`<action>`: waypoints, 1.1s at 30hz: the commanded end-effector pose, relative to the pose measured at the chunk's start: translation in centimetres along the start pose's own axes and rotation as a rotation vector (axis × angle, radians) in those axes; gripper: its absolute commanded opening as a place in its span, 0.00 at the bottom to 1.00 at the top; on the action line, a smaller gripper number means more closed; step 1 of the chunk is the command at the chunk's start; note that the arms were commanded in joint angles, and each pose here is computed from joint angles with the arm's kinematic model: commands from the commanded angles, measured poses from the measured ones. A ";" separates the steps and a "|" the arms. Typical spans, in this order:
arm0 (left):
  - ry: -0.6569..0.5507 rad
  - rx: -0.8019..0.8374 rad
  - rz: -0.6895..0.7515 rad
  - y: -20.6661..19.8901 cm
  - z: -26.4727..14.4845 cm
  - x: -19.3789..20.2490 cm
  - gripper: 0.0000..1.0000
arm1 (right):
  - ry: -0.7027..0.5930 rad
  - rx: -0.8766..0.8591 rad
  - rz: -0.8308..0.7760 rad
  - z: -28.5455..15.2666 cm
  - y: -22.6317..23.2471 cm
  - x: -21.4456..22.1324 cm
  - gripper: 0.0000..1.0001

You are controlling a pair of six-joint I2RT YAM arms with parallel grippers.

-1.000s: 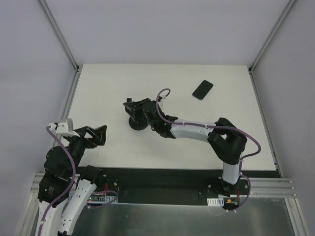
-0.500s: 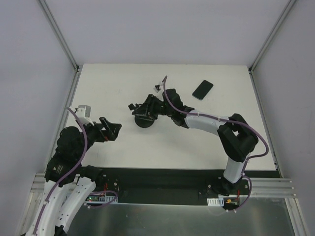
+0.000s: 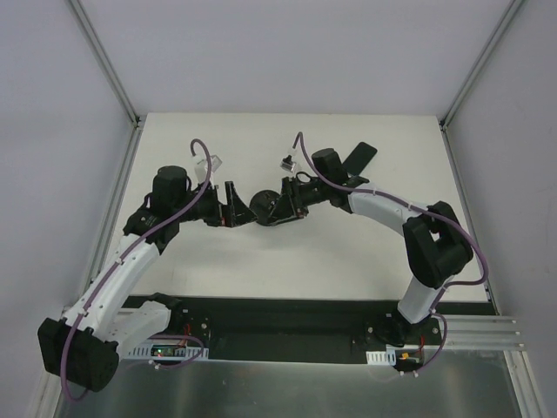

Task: Place the phone on the phone stand

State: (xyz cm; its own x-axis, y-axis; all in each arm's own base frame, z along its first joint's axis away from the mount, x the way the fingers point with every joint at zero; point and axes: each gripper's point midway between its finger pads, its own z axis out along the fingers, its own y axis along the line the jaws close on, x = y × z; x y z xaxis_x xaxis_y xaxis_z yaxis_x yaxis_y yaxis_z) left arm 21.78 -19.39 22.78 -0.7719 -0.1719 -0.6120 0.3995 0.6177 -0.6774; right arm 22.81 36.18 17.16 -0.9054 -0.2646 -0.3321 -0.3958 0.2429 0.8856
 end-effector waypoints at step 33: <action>-0.130 0.089 -0.156 5.1 2.7 -13.2 0.95 | -0.597 0.161 0.276 -1.4 2.7 -10.7 0.92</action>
State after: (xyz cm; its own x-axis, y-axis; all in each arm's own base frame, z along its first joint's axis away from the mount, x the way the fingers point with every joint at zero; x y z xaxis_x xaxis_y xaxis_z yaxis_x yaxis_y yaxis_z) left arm 35.61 -16.66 25.77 -0.8023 -0.3697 -0.4688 0.2590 0.4919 -0.8312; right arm 28.85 36.93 17.94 -0.9267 0.2458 -0.2844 -0.1253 0.5111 0.8503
